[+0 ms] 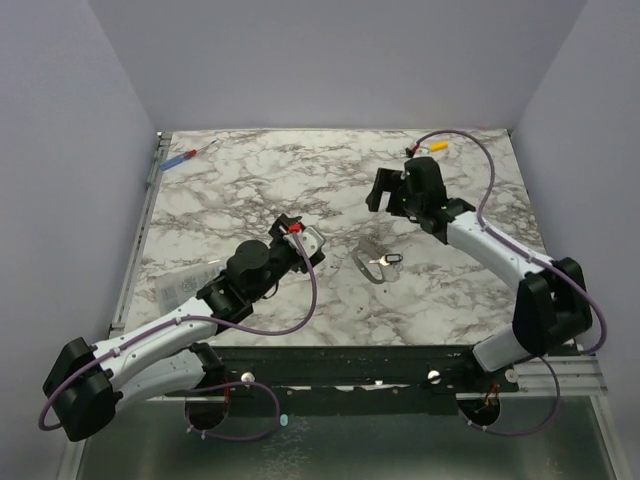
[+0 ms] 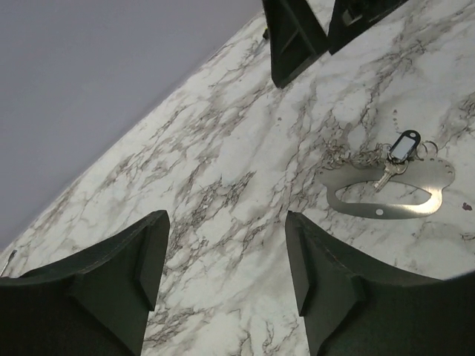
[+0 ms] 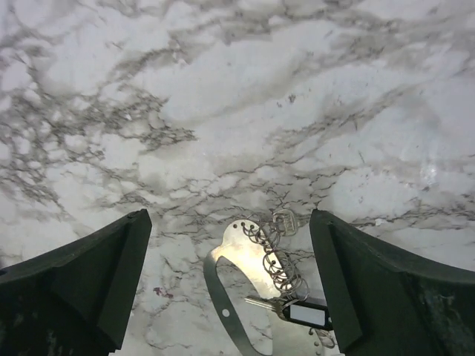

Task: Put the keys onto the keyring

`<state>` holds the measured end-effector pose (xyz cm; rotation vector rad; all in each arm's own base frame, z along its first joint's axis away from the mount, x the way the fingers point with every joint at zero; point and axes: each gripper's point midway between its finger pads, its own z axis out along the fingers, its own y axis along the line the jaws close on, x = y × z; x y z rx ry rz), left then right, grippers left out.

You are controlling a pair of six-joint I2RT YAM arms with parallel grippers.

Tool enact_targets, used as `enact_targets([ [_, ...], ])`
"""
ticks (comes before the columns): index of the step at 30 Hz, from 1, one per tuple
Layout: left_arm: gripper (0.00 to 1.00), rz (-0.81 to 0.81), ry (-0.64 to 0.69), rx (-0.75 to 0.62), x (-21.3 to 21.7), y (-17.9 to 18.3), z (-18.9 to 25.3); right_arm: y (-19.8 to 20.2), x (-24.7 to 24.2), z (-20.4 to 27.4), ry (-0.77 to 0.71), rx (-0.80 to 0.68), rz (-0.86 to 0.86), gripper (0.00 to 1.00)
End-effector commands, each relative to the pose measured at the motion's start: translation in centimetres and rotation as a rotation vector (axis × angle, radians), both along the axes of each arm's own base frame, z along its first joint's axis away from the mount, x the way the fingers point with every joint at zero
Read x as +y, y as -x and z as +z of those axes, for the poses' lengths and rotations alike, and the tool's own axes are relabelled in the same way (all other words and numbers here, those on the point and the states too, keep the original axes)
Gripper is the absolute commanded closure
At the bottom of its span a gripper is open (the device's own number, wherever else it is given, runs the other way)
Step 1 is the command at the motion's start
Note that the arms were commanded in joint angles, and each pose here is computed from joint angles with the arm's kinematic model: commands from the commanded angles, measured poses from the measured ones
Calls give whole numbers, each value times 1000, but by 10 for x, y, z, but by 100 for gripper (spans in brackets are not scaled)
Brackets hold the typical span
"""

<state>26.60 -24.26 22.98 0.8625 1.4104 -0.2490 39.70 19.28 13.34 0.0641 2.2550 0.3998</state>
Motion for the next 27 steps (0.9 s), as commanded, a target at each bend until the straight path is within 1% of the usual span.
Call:
enact_targets([
  [1,21,109,54,-65,18,-8,23,-5,-17,82,13,-219,-38,0],
  [4,1,186,80,-91,32,-13,30,5,-29,123,-20,-340,-72,0],
  [8,1,303,137,-139,56,-17,46,30,-46,179,-111,-550,-108,0],
  [10,1,354,175,-163,68,-17,55,47,-57,199,-157,-643,-126,0],
  [12,1,413,222,-194,83,-16,65,66,-65,209,-178,-704,-120,0],
  [15,1,531,317,-235,111,-13,79,89,-79,210,-184,-767,-132,0],
  [17,1,611,376,-251,130,-11,85,101,-90,205,-177,-794,-154,0],
  [19,1,655,422,-264,142,-8,90,107,-99,198,-171,-803,-184,0],
  [22,1,642,446,-283,144,-6,94,109,-103,193,-171,-783,-207,0],
  [27,1,610,426,-291,139,-6,92,102,-100,178,-146,-694,-210,0],
])
